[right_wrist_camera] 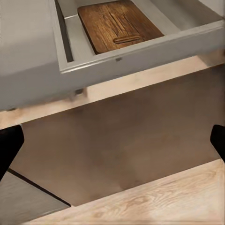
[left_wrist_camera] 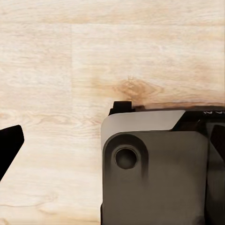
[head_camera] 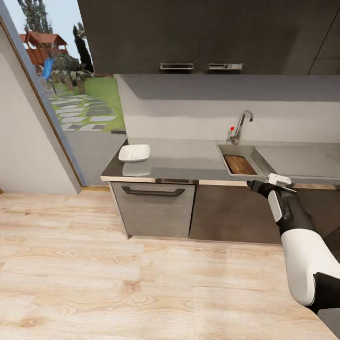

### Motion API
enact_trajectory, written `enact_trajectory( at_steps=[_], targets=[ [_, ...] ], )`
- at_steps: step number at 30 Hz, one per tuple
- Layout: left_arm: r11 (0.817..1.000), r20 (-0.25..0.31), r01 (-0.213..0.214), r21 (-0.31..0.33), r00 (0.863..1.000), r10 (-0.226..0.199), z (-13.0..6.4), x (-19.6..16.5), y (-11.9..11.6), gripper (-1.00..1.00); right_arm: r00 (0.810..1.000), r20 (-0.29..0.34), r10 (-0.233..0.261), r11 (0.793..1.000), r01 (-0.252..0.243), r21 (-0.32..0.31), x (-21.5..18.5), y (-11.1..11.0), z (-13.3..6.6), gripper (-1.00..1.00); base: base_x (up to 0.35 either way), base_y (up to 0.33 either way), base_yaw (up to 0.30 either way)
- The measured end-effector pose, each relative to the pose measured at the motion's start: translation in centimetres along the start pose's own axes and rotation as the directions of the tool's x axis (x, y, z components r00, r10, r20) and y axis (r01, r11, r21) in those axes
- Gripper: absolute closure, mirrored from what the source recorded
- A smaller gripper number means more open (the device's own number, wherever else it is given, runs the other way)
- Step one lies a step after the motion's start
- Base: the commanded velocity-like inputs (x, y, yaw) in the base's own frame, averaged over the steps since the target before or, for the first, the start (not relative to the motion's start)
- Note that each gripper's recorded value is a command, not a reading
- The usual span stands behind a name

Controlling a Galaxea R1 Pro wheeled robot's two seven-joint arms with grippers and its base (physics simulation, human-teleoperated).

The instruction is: In the kitchen, take the Vidalia onion out of the sink, dice it on the chopping board with the paring knife, put the diced onion into the bowl on the countertop, then place both the paring knife and the chopping board into the sink.

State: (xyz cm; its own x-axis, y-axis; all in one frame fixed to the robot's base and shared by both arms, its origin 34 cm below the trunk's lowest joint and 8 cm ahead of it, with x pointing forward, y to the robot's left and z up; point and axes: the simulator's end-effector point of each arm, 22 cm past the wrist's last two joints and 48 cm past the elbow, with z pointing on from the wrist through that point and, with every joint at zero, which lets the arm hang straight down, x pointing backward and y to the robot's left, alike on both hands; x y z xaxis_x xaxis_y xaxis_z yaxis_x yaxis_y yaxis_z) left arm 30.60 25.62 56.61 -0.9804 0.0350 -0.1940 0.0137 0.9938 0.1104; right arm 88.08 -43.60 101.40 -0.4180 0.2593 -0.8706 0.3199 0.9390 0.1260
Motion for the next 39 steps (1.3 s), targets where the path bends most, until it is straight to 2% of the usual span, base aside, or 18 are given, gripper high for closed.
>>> enact_trajectory(
  at_steps=[2,5,6,10,12,14,16,18,19,20,22,25,28,31,32,34,36,39],
  targets=[
    [1.000,0.000,0.000,0.000,1.000,0.000,0.0,0.0,0.0,-1.00,1.000,-0.002,-0.011,1.000,0.011,0.004,0.1,0.0,0.0,-1.00,-0.008,0.000,0.000],
    [1.000,0.000,0.000,0.000,1.000,0.000,0.0,0.0,0.0,-1.00,0.998,-0.016,-0.061,0.998,0.062,0.022,0.8,-0.3,0.2,-1.00,-0.003,0.000,0.000],
    [1.000,0.000,0.000,0.000,1.000,0.000,0.0,0.0,0.0,-1.00,0.995,-0.041,-0.096,0.995,0.098,0.031,1.9,-0.3,0.5,-1.00,-0.001,0.000,0.000],
    [1.000,0.001,0.000,0.001,1.000,0.000,0.0,0.0,0.0,-1.00,0.978,-0.117,-0.173,0.984,0.176,0.020,7.7,-0.4,1.8,-1.00,0.000,0.000,0.000],
    [1.000,0.002,0.000,0.002,1.000,0.000,0.0,-0.1,-0.1,-1.00,0.972,-0.111,-0.205,0.978,0.207,0.003,10.1,-0.2,2.4,-1.00,0.000,0.000,0.000],
    [1.000,0.003,0.000,0.003,1.000,0.000,0.0,-0.1,-0.1,-1.00,0.960,-0.093,-0.263,0.965,0.262,-0.029,13.9,0.3,2.8,-1.00,0.000,0.000,0.000],
    [1.000,0.005,0.000,0.002,1.000,0.000,0.0,-0.2,-0.1,-1.00,0.942,-0.077,-0.326,0.944,0.321,-0.075,18.1,1.1,2.4,-1.00,0.000,0.000,0.000],
    [1.000,0.010,0.001,0.000,1.000,0.000,0.0,-0.3,0.1,-1.00,0.932,-0.036,-0.361,0.928,0.356,-0.110,20.6,1.8,1.7,-1.00,0.000,0.000,0.000],
    [1.000,0.015,0.003,-0.002,1.000,-0.003,0.0,-0.5,0.2,-1.00,0.923,-0.052,-0.381,0.919,0.372,-0.133,24.6,1.2,0.4,-1.00,0.000,0.000,0.000],
    [1.000,0.020,0.004,-0.001,1.000,-0.004,0.1,-0.7,0.1,-1.00,0.909,-0.121,-0.399,0.912,0.380,-0.152,30.7,-0.5,-1.7,-1.00,0.000,0.000,0.000],
    [1.000,0.038,0.007,-0.001,0.999,-0.007,0.1,-1.5,0.1,-1.00,0.903,-0.145,-0.405,0.909,0.380,-0.172,33.8,-0.5,-3.1,-1.00,0.000,0.000,0.000],
    [1.000,0.099,0.016,0.002,0.995,-0.017,0.2,-4.4,0.0,-1.00,0.878,-0.233,-0.418,0.904,0.376,-0.204,41.8,-2.3,-7.4,-1.00,0.000,0.000,0.000],
    [1.000,0.142,0.022,-0.006,0.990,-0.021,0.3,-6.4,0.9,-1.00,0.813,-0.396,-0.426,0.903,0.352,-0.248,53.7,-4.7,-16.3,-1.00,0.000,0.000,0.000],
    [1.000,0.155,0.024,-0.011,0.988,-0.022,0.3,-7.0,1.3,-1.00,0.754,-0.504,-0.422,0.906,0.332,-0.263,60.6,-7.0,-23.7,-1.00,0.000,0.000,0.000],
    [1.000,0.157,0.024,-0.011,0.987,-0.022,0.3,-7.1,1.4,-1.00,0.747,-0.517,-0.417,0.908,0.329,-0.258,61.4,-7.4,-24.7,-1.00,0.000,0.000,0.000],
    [1.000,0.160,0.025,-0.011,0.987,-0.023,0.3,-7.2,1.4,-1.00,0.748,-0.526,-0.404,0.914,0.324,-0.242,61.8,-8.0,-25.4,-1.00,0.000,0.000,0.000],
    [1.000,0.170,0.026,-0.011,0.985,-0.024,0.2,-7.5,1.4,-1.00,0.767,-0.532,-0.359,0.933,0.308,-0.186,61.5,-8.8,-25.3,-1.00,0.000,0.000,0.000],
    [0.999,0.228,0.033,-0.034,0.973,-0.025,0.0,-8.8,3.2,-1.00,0.862,-0.417,-0.288,0.955,0.288,-0.066,56.0,-9.5,-20.8,-1.00,0.000,0.000,0.000]
  ],
)
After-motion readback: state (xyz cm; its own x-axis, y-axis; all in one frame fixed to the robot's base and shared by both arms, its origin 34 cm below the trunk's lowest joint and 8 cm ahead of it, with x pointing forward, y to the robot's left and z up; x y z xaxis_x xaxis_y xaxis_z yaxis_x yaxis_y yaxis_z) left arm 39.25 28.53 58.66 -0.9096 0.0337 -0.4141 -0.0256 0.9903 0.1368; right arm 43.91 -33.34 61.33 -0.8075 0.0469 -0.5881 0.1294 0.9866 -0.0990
